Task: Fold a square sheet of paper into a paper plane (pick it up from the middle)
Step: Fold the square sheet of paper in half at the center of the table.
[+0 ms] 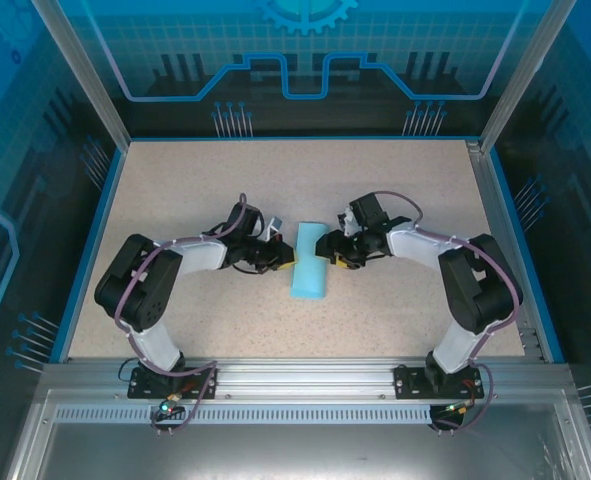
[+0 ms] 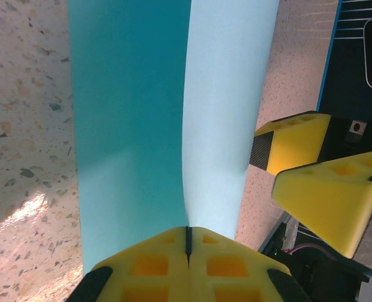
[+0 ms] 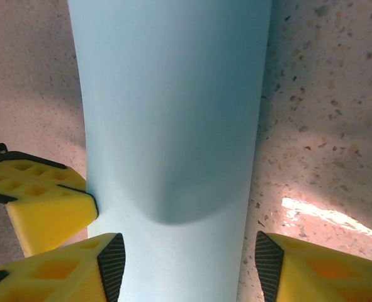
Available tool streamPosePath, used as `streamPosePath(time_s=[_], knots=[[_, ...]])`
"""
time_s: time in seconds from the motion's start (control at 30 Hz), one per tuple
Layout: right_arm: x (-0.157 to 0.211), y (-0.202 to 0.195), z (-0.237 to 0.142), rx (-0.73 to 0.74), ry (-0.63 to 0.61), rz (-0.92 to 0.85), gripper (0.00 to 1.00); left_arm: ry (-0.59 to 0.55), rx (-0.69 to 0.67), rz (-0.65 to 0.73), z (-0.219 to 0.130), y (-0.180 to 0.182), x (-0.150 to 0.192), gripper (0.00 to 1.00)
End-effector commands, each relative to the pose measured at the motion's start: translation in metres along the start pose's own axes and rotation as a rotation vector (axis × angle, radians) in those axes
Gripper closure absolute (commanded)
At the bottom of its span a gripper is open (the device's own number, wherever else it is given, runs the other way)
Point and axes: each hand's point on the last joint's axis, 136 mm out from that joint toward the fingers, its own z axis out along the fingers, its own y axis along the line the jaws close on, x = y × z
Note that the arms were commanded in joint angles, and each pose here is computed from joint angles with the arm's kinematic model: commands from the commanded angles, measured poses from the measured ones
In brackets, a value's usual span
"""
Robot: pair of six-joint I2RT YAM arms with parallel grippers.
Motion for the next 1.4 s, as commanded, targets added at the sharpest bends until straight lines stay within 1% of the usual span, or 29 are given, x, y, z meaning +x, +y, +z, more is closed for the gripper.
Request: streamPosePath(time_s=[0.0, 0.3, 0.43, 0.5, 0.57, 0.6, 0.67, 0.73, 0.8, 0.9, 1.03, 1.2, 1.37], knots=[[0.001, -0.009, 0.009, 0.067, 0.007, -0.002, 0.42, 0.020, 0.035, 0.045, 0.005, -0.012, -0.001, 0.97], [0.001, -0.012, 0.016, 0.067, 0.023, 0.006, 0.44, 0.025, 0.031, 0.044, 0.007, -0.011, -0.001, 0.96], [0.002, -0.014, 0.017, 0.076, 0.029, 0.005, 0.44, 0.023, 0.027, 0.044, 0.007, -0.010, -0.002, 0.95], [0.003, -0.019, 0.018, 0.099, 0.033, 0.011, 0.44, 0.020, 0.020, 0.040, 0.007, -0.009, -0.002, 0.91], [0.004, -0.024, 0.020, 0.119, 0.037, 0.020, 0.44, 0.015, 0.006, 0.043, 0.005, -0.008, -0.002, 0.81], [0.003, -0.025, 0.020, 0.125, 0.038, 0.020, 0.44, 0.007, -0.006, 0.045, 0.004, -0.006, -0.003, 0.78], [0.005, -0.028, 0.021, 0.142, 0.052, 0.022, 0.44, -0.020, -0.048, 0.044, -0.001, -0.003, -0.004, 0.67], [0.006, -0.030, 0.022, 0.170, 0.064, 0.014, 0.44, -0.062, -0.097, 0.047, -0.009, 0.002, -0.007, 0.66], [0.007, -0.034, 0.022, 0.206, 0.076, 0.012, 0.43, -0.100, -0.156, 0.040, -0.017, 0.009, -0.009, 0.60], [0.007, -0.034, 0.023, 0.239, 0.089, -0.014, 0.43, -0.163, -0.226, 0.037, -0.030, 0.015, -0.012, 0.57], [0.009, -0.029, 0.025, 0.273, 0.109, -0.048, 0.41, -0.223, -0.289, 0.040, -0.045, 0.019, -0.016, 0.57], [0.011, -0.032, 0.029, 0.310, 0.140, -0.052, 0.39, -0.258, -0.302, 0.050, -0.053, 0.017, -0.019, 0.56], [0.012, -0.038, 0.032, 0.351, 0.159, -0.026, 0.38, -0.264, -0.309, 0.049, -0.055, 0.017, -0.019, 0.54]])
